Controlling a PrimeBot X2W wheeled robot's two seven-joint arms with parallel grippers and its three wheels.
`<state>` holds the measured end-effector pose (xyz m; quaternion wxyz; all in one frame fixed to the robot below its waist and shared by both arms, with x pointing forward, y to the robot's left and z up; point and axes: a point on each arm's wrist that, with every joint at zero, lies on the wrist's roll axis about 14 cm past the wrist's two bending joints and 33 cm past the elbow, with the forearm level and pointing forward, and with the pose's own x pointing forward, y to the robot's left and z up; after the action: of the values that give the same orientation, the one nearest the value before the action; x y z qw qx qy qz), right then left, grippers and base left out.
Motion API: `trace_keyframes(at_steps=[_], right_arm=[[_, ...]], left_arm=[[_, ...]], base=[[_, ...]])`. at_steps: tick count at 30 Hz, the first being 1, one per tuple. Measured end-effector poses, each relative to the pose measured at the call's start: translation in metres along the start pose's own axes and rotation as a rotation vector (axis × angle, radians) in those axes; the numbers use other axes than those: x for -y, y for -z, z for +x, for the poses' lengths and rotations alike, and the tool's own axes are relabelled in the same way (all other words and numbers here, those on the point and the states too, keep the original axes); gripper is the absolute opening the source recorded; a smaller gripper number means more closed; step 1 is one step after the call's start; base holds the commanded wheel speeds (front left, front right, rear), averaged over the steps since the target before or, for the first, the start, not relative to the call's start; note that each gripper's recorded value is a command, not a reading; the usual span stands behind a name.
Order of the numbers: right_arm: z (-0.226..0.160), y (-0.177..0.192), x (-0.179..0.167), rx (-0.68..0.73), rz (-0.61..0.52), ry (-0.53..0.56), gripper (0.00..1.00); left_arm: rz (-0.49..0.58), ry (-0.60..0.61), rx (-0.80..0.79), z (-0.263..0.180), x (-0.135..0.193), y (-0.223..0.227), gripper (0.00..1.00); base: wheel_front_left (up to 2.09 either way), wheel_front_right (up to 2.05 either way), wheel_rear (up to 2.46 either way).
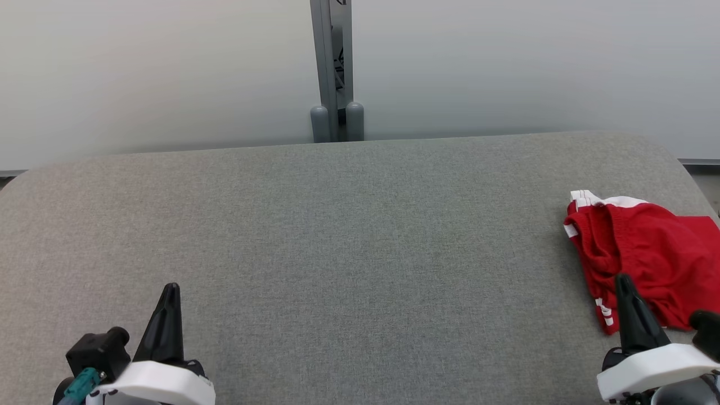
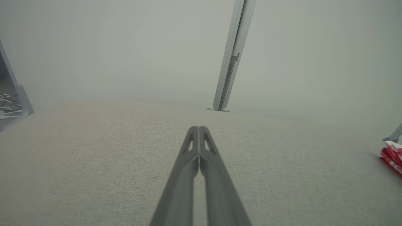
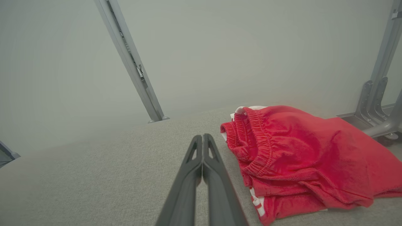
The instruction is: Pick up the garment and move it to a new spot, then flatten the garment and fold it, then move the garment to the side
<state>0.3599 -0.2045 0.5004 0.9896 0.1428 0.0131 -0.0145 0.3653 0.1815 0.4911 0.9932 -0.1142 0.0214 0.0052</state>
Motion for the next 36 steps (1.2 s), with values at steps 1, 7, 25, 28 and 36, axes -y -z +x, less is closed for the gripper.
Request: trace_keyframes(at_steps=[1, 7, 25, 28, 36], right_arm=[[0.001, 0.001, 0.002, -0.006, 0.016, 0.006, 0.0], [0.008, 0.001, 0.013, -0.028, 0.114, 0.04, 0.0], [0.024, -0.002, 0.034, -0.063, 0.383, 0.093, 0.0], [0.027, -0.002, 0.037, -0.068, 0.424, 0.098, 0.0], [0.032, -0.004, 0.04, -0.073, 0.519, 0.101, 0.0]], left_arm=[[-0.021, 0.003, 0.002, 0.002, 0.001, -0.001, 0.0], [-0.14, 0.011, -0.005, 0.009, 0.008, 0.001, 0.0], [-0.442, 0.031, -0.008, 0.024, 0.024, -0.001, 0.0], [-0.481, 0.03, -0.012, 0.026, 0.025, 0.0, 0.0], [-0.577, 0.037, -0.007, 0.032, 0.03, -0.003, 0.0]], base=[[0.0, 0.0, 0.0], [0.0, 0.0, 0.0], [0.0, 0.0, 0.0], [0.0, 0.0, 0.0], [0.0, 0.0, 0.0]])
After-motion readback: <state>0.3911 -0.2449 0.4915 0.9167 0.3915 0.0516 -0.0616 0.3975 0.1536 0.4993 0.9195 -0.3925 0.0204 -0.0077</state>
